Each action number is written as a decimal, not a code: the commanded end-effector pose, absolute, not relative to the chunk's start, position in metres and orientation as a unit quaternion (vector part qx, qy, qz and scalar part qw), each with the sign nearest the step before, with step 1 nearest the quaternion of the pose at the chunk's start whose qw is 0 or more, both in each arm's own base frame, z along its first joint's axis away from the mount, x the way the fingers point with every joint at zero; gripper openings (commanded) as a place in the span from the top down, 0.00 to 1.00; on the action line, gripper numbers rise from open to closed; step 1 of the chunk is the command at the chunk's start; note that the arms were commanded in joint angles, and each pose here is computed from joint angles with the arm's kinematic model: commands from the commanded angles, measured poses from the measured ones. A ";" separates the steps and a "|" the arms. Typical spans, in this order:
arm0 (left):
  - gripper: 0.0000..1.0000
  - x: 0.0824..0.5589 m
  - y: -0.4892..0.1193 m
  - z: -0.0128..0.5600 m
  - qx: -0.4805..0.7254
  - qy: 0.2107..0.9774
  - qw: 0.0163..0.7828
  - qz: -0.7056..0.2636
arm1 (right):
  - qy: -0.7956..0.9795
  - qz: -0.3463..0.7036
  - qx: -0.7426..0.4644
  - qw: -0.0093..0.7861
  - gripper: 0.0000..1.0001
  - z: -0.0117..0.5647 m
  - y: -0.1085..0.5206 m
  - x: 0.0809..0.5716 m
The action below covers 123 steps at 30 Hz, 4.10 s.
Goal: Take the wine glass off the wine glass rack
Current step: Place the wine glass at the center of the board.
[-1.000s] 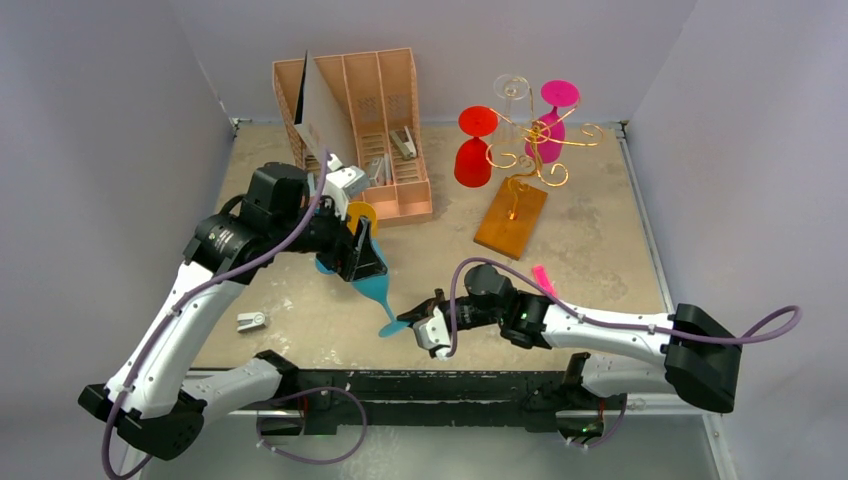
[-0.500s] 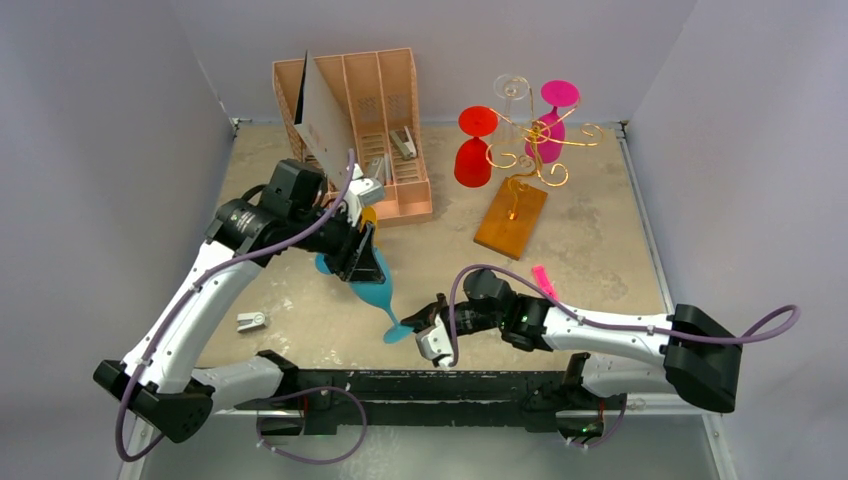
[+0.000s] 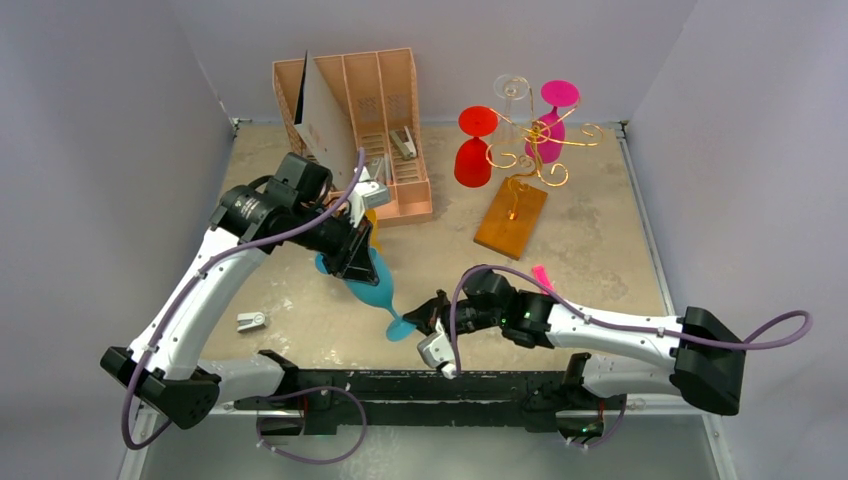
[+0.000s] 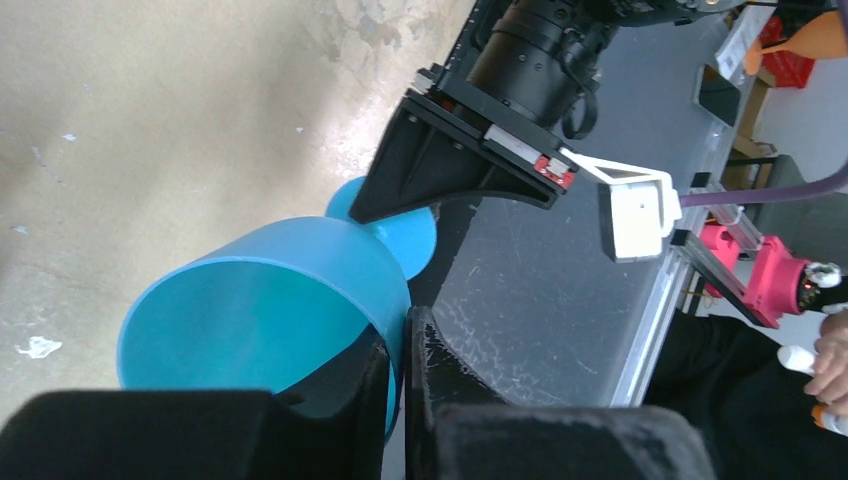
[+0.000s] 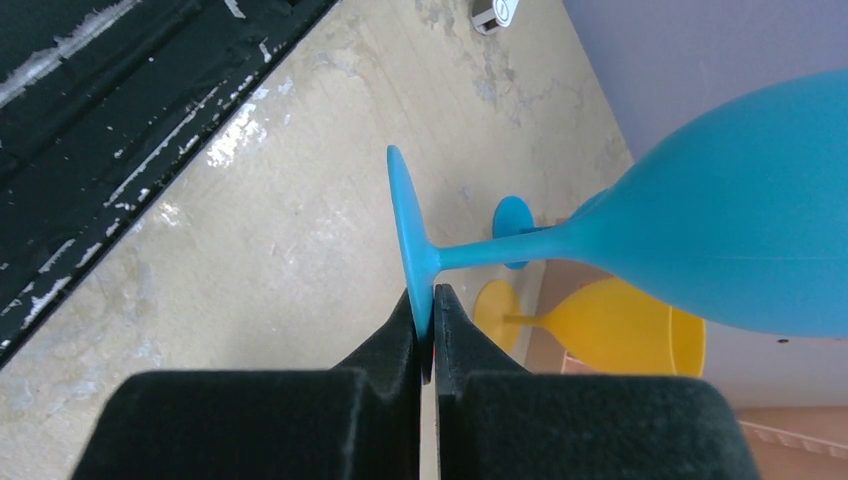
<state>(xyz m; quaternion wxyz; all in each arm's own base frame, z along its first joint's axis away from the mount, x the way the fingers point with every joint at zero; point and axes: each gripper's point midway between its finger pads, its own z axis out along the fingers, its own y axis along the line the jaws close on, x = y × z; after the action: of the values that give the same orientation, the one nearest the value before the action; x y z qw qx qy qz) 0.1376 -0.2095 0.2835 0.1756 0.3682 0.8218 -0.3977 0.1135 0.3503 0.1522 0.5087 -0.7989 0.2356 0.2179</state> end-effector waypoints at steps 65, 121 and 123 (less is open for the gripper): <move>1.00 0.216 -0.181 0.233 0.099 0.935 0.263 -0.216 | 0.877 0.154 -0.101 0.444 0.14 0.184 0.208 0.184; 1.00 0.239 -0.244 0.194 0.234 0.936 0.236 -0.119 | 0.901 0.162 0.109 0.388 0.09 0.176 0.137 0.191; 1.00 0.226 -0.216 0.187 0.204 0.948 0.230 -0.080 | 0.901 0.161 0.108 0.388 0.09 0.174 0.138 0.192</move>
<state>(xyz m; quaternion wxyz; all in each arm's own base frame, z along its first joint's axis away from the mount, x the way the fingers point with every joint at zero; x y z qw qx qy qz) 0.2517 -0.2636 0.1835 0.2346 0.2613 0.9270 -0.1313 0.1846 0.1424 0.1635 0.3693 0.1041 0.9071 0.1733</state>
